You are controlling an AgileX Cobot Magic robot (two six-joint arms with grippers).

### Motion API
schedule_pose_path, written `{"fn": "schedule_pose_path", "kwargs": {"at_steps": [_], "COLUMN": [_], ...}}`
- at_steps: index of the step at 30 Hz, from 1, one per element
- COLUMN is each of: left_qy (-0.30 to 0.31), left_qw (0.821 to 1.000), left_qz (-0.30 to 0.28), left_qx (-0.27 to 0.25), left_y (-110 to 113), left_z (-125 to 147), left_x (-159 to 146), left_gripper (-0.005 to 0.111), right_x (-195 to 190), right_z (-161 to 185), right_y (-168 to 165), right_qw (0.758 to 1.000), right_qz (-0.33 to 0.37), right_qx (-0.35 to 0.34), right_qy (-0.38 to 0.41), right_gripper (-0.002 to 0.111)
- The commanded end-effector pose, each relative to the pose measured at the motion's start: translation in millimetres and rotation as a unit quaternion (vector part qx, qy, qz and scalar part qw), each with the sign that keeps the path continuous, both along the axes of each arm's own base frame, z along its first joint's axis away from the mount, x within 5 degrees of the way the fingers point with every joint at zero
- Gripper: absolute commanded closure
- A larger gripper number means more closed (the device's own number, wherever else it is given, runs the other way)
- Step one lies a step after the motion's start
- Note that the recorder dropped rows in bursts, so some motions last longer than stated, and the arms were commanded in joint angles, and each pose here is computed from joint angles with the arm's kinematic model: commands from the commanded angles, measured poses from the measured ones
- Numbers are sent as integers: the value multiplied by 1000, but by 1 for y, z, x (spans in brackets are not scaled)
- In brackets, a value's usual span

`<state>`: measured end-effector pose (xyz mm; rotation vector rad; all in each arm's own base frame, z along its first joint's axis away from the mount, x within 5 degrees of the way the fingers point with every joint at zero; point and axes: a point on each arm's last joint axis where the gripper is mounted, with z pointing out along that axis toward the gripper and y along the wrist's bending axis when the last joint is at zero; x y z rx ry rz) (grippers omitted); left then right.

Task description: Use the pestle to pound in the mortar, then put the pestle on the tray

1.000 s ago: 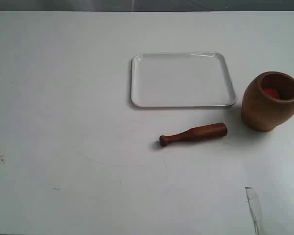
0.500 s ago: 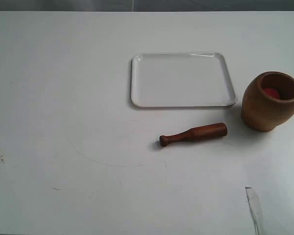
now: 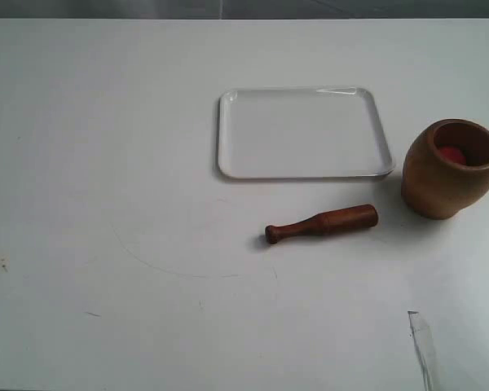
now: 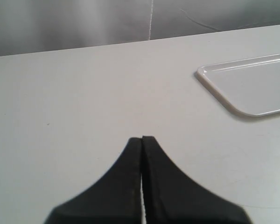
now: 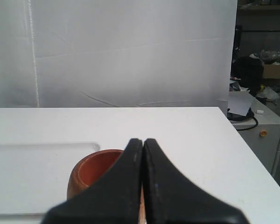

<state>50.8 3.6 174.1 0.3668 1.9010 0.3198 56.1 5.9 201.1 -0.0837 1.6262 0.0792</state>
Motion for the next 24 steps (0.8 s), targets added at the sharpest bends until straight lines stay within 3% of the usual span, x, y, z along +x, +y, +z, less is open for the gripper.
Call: {"fn": "schedule_pose_path", "kwargs": {"at_steps": [1,9,12,18,24], "left_qy": [-2,-2,-2,-2,-2], "left_qw": [1000,1000,1000,1000,1000], "left_qz": [-3,-3,-3,-3,-3], "left_qx": [-7,-7,-7,-7,-7], "left_y": [-1,-1,-1,-1,-1], "left_z": [0,0,0,0,0], "left_x": [0,0,0,0,0], "left_gripper": [107,107,107,107,107], "right_x": [0,0,0,-1,-5], "right_z": [2,5,10,17,38], "right_y": [0,1,0,-3,-2], "right_qw": [1000,992,991,977,979], "right_qz": [-2,3,-2,-9,-1], "right_qx": [24,124,128,199,174], "right_qy": [-14,-17,-48,-83,-105], "right_gripper": [108,108,108,108,108]}}
